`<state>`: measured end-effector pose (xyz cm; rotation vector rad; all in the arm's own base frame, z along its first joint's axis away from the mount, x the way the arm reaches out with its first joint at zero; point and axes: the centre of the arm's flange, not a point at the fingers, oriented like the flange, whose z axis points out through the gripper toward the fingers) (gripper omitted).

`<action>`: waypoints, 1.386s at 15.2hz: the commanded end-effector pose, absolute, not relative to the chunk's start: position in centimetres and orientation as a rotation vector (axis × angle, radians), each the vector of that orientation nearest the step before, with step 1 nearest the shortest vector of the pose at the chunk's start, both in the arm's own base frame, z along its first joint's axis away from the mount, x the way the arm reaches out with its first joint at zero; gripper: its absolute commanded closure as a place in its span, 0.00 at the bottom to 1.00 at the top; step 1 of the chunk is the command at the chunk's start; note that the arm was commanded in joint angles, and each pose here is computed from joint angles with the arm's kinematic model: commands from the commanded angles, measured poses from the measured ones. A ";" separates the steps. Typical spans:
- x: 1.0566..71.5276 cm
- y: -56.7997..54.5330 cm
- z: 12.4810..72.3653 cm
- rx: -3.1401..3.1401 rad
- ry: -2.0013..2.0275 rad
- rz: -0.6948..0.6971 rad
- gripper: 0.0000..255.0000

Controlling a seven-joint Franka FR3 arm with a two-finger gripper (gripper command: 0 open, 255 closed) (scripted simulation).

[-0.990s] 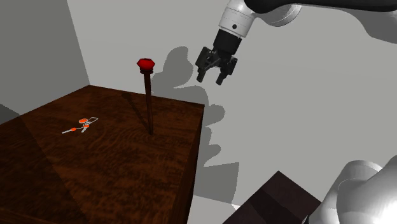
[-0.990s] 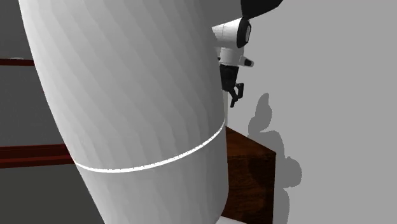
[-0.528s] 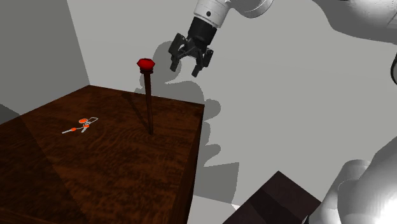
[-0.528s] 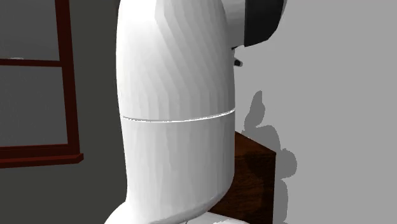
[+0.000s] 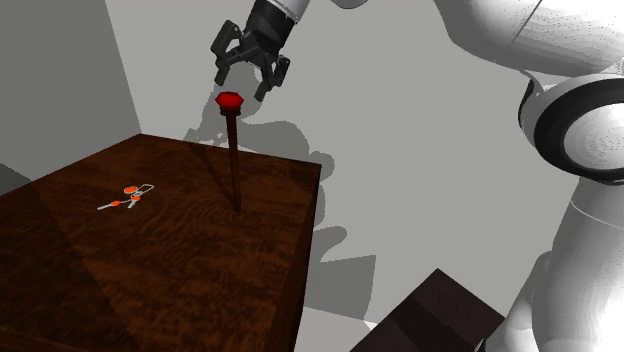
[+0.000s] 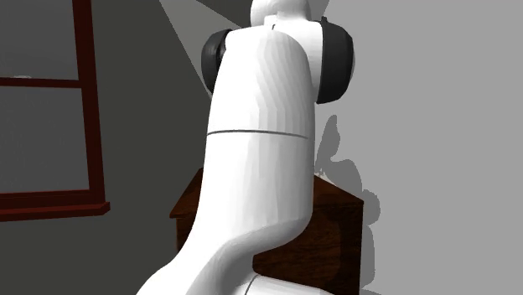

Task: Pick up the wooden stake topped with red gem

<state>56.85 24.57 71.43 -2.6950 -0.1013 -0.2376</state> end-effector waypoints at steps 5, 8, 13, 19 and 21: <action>57.9 26.0 70.1 -2.672 -0.120 -0.241 0.00; 57.9 26.0 68.5 -2.672 -0.120 -0.241 0.00; 57.9 26.0 68.2 -2.672 -0.120 -0.241 1.00; 58.0 26.0 68.1 -2.672 -0.120 -0.241 1.00; 57.9 26.0 68.7 -2.672 -0.120 -0.241 1.00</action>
